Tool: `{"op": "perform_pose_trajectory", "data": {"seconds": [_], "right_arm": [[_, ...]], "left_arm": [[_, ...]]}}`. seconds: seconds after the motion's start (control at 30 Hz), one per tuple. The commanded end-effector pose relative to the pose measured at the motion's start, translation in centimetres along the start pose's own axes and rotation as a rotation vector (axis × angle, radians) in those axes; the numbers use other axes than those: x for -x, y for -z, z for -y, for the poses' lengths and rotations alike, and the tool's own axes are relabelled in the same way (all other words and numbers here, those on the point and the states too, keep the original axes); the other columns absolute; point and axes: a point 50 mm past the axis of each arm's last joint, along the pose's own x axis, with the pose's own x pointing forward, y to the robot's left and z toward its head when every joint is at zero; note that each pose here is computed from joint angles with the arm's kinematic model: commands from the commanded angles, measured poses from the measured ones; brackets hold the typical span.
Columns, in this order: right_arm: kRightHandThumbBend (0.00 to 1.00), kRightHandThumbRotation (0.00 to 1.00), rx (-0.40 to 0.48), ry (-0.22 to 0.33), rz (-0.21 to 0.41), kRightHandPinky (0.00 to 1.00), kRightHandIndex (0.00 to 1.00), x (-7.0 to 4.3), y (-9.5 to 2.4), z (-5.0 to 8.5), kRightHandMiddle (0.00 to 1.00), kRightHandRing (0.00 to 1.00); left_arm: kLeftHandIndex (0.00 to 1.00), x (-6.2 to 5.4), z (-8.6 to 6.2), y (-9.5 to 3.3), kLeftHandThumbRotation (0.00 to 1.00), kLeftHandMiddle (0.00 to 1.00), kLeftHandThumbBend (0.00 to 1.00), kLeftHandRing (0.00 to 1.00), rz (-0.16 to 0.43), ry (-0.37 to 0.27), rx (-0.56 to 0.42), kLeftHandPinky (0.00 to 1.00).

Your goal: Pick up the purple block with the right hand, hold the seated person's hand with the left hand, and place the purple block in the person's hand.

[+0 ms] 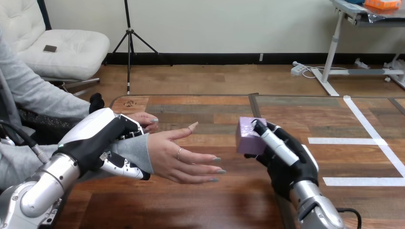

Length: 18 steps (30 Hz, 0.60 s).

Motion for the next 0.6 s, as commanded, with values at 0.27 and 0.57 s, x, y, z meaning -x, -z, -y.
{"op": "perform_pose_trajectory", "data": {"seconds": [0.27,0.57], "right_arm": [[0.82,0.00,0.017,-0.102,0.079,0.31,0.44,-0.5,-1.0,-3.4,0.43,0.36],[0.83,0.00,0.019,-0.120,0.066,0.30,0.44,-0.4,-0.6,-4.2,0.42,0.36]], "left_arm": [[0.37,-1.4,-2.2,-2.5,0.00,0.34,0.67,0.26,0.124,-0.135,0.010,0.20],[0.37,-1.6,-2.1,-2.7,0.00,0.34,0.66,0.26,0.128,-0.146,0.018,0.20]]}}
